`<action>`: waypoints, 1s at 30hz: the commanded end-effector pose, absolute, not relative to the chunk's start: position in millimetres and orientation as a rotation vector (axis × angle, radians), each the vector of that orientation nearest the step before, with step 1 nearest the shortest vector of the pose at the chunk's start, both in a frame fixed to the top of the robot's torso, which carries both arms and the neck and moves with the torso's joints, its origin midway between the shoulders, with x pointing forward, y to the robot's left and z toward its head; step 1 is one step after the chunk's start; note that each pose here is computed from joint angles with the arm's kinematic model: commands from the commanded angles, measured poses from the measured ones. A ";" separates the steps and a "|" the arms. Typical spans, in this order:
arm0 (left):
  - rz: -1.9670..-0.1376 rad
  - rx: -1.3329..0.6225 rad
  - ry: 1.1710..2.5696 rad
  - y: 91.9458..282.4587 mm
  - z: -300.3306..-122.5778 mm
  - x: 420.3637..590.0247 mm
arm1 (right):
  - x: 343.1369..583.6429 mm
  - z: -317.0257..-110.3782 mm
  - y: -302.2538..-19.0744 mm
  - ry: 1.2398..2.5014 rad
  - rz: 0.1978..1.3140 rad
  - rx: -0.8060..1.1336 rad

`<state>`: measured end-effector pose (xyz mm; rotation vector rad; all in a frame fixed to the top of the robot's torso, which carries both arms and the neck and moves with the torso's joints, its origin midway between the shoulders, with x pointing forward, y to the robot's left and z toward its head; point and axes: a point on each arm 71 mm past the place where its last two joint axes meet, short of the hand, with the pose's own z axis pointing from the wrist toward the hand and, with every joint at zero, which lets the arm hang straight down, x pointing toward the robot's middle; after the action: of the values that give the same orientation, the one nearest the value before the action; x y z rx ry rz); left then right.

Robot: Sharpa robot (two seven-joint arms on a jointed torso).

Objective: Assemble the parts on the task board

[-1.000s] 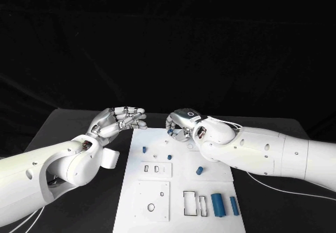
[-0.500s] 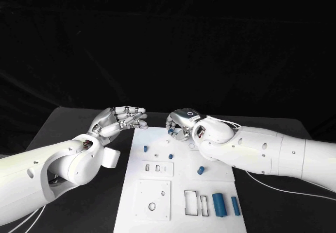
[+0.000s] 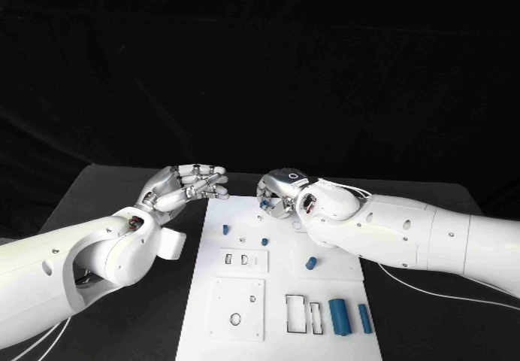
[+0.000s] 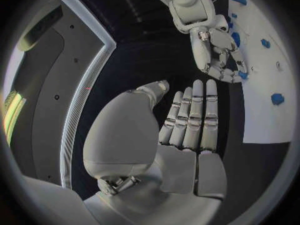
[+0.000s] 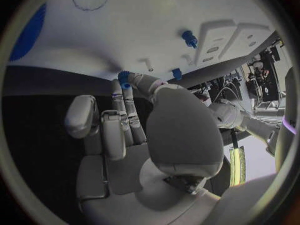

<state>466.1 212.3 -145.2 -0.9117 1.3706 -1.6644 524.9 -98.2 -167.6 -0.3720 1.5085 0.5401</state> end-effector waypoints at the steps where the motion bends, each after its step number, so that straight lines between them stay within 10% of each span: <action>1: -1.686 -0.898 1.374 209.5 -143.4 465.3 | 525.3 -170.3 -97.3 1.535 0.535 -0.380; 19: -1.682 -0.899 1.374 210.6 -143.4 466.1 | 522.2 -169.4 -100.9 1.531 0.556 -0.371; 30: -1.673 -0.902 1.372 214.5 -144.0 467.2 | 497.2 -157.9 -158.2 1.526 0.570 -0.246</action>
<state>467.6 215.8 -145.5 -0.9152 1.3691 -1.6534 499.1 -154.5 -161.7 -0.3020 1.5346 0.5547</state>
